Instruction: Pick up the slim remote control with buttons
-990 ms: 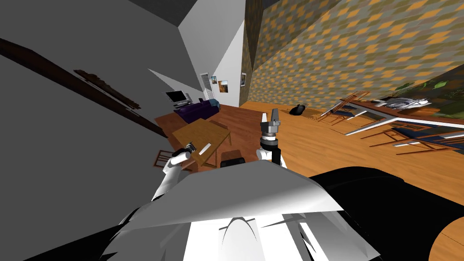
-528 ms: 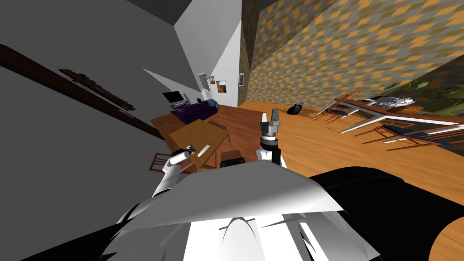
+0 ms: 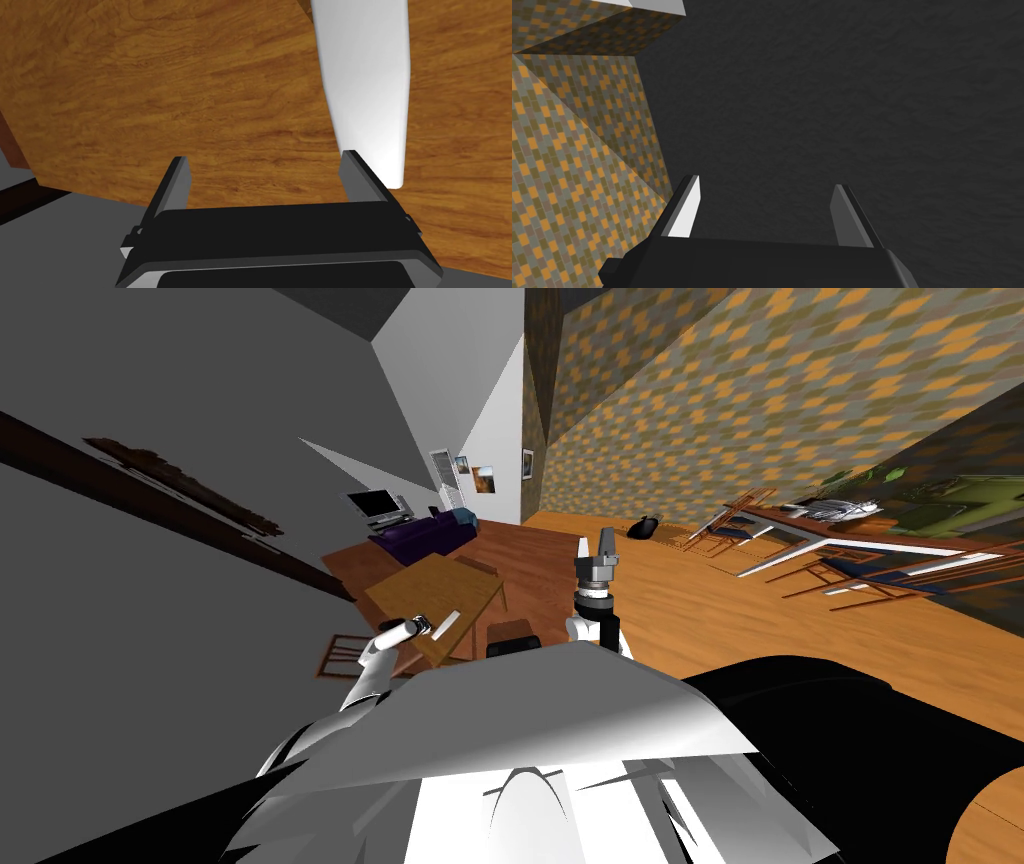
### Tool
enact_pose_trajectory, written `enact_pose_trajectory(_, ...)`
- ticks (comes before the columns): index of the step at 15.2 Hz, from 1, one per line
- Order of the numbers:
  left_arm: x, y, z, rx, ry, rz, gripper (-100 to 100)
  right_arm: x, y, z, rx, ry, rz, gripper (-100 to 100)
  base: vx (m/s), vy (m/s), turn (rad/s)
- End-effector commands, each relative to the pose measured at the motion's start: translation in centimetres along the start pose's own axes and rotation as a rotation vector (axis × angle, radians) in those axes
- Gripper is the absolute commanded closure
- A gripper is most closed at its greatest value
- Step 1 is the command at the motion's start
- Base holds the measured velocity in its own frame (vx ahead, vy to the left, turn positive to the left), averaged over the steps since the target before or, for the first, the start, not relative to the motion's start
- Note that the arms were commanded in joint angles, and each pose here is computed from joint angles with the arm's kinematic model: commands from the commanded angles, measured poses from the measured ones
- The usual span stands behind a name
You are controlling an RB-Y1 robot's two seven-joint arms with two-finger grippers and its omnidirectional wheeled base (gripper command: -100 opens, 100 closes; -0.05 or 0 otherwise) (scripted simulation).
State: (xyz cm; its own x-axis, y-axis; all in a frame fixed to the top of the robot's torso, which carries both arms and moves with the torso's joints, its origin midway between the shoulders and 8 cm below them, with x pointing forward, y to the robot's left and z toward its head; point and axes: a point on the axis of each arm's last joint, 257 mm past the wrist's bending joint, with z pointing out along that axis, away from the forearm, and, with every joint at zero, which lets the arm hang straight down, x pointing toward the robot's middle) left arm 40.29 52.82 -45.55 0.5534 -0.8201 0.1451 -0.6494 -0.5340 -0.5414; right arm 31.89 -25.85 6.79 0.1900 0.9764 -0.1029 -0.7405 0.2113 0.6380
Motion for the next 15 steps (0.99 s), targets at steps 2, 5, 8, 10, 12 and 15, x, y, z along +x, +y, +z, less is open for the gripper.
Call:
enact_pose_trajectory(2,-0.6,1.6,0.4,-0.084,-0.014,-0.055,-100,0.0,0.0,0.0,0.0,0.0,0.0,0,0.028,-0.002,-0.079)
enact_pose_trajectory(5,-1.4,3.5,0.7,-0.152,-0.031,-0.092,-100,0.0,0.0,0.0,0.0,0.0,0.0,0,0.032,-0.003,-0.042)
enact_pose_trajectory(8,-1.9,5.0,0.8,-0.209,-0.044,-0.126,-100,0.0,0.0,0.0,0.0,0.0,0.0,0,0.036,0.003,-0.074)
enact_pose_trajectory(10,-2.0,5.9,0.7,-0.252,-0.048,-0.154,-100,0.0,0.0,0.0,0.0,0.0,0.0,0,0.023,0.004,-0.03)
enact_pose_trajectory(12,-2.3,7.2,0.7,-0.299,-0.056,-0.182,-100,0.0,0.0,0.0,0.0,0.0,0.0,0,0.03,0.006,-0.061)
enact_pose_trajectory(15,-2.4,9.3,0.4,-0.377,-0.065,-0.23,-100,0.0,0.0,0.0,0.0,0.0,0.0,0,0.04,0.015,-0.065)
